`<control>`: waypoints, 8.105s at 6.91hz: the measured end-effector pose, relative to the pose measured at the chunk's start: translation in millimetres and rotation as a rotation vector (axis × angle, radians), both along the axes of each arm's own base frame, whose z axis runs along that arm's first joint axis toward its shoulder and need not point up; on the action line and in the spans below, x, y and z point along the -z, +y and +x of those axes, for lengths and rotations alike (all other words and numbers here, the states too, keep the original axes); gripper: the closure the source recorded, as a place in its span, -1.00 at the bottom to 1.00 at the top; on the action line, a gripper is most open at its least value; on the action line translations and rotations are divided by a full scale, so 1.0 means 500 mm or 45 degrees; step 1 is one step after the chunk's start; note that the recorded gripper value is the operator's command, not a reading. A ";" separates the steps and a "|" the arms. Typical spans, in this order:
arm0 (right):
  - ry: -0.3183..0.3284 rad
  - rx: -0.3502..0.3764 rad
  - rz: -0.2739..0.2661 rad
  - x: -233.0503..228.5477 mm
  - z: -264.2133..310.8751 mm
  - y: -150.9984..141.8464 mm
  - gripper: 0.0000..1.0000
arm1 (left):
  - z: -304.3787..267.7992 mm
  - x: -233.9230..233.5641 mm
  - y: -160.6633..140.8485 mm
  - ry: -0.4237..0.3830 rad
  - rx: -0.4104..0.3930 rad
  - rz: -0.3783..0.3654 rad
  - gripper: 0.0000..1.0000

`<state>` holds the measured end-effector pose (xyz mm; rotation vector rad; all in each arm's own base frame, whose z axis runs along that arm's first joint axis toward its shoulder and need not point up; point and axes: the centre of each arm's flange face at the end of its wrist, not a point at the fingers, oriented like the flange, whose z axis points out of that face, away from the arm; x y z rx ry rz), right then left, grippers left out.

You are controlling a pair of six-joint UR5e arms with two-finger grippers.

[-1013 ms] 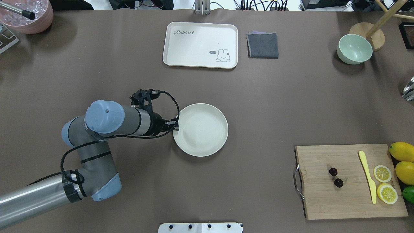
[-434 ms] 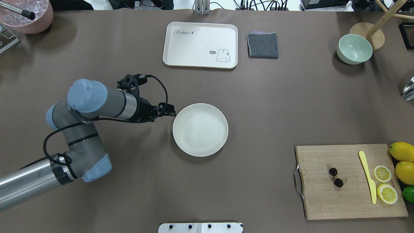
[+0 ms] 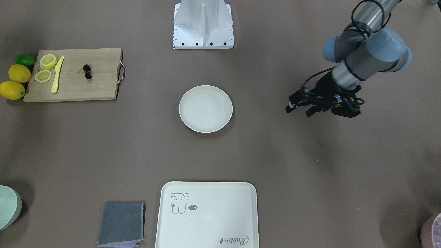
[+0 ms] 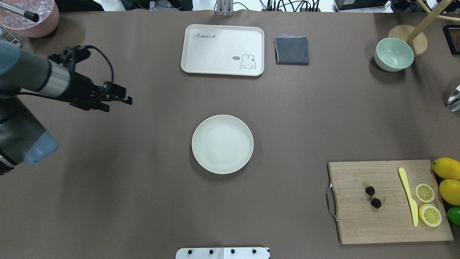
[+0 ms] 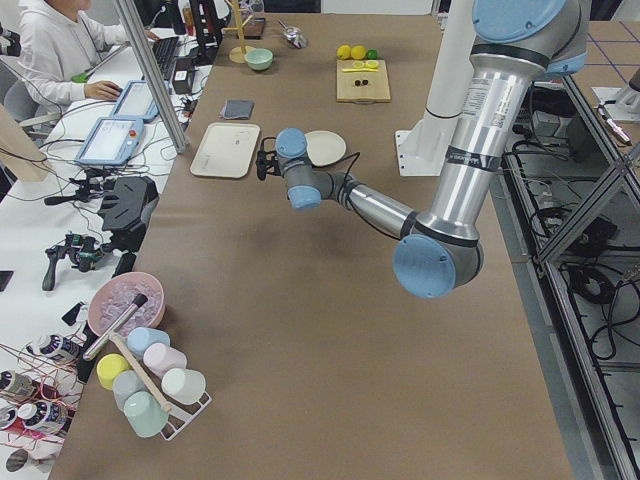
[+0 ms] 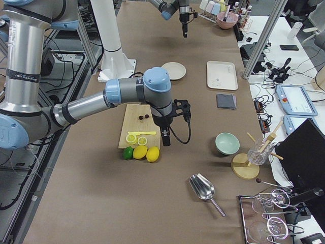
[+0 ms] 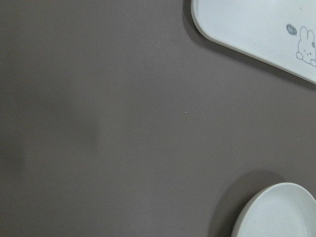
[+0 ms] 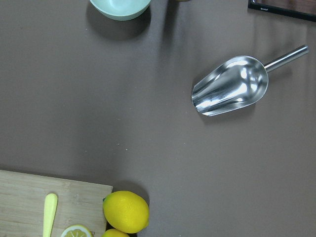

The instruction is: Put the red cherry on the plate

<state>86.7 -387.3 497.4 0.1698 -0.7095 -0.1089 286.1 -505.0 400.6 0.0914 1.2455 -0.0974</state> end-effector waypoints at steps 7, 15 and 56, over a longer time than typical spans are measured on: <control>-0.010 -0.001 0.001 0.004 -0.001 0.001 -1.00 | -0.588 -0.352 0.104 -0.120 0.007 0.166 -0.95; -0.014 -0.006 -0.021 0.000 -0.002 0.033 -1.00 | -0.771 -0.465 0.090 -0.661 0.036 0.099 -0.95; -0.063 -0.175 -0.287 0.556 -0.614 0.004 1.00 | -0.783 -0.425 0.080 -0.680 0.065 0.123 -0.95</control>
